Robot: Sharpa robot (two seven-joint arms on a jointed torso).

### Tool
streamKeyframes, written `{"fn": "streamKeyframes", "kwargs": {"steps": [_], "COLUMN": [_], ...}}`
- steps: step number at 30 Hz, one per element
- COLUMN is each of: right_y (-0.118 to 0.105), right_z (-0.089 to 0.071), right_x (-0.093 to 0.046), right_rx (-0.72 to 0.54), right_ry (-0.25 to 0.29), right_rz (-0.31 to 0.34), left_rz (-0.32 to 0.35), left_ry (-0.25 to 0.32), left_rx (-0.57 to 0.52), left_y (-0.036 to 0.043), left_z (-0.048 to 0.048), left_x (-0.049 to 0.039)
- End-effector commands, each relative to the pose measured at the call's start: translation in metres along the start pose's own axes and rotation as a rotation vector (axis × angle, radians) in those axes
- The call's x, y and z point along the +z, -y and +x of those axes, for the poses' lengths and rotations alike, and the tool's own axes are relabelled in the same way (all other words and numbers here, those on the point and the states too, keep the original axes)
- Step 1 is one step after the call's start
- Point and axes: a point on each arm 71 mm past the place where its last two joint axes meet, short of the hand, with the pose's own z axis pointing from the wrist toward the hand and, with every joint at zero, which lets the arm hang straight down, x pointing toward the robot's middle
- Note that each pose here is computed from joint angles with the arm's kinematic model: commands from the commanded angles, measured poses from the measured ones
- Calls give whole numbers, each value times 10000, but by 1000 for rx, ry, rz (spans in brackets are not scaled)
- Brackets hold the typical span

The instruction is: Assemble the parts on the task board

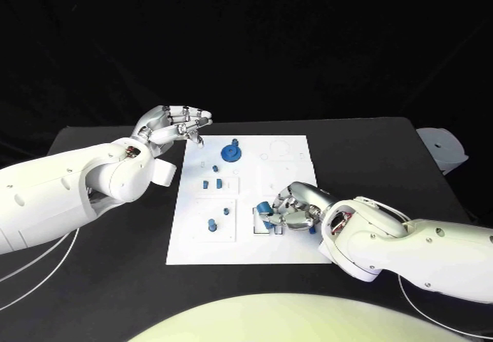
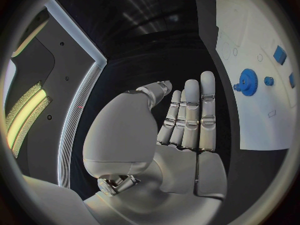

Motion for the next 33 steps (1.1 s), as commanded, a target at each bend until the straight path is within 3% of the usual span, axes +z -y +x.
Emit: {"fn": "streamKeyframes", "kwargs": {"steps": [1, 16, 26, 33], "right_y": [4, -18, 10, -40], "right_z": [37, 92, 70, 47], "right_x": [13, 62, 89, 35], "right_rx": [-14, -36, -44, -33], "right_ry": [-36, -78, -51, -26], "right_rz": [14, 15, 23, -31], "left_rz": [8, 7, 6, 6], "left_ry": [-13, -14, -12, -12], "left_rx": [-9, -10, -9, -9], "left_y": [11, 11, 11, 11], "left_z": [25, 25, 19, 16], "left_x": [4, 3, 1, -1]}}
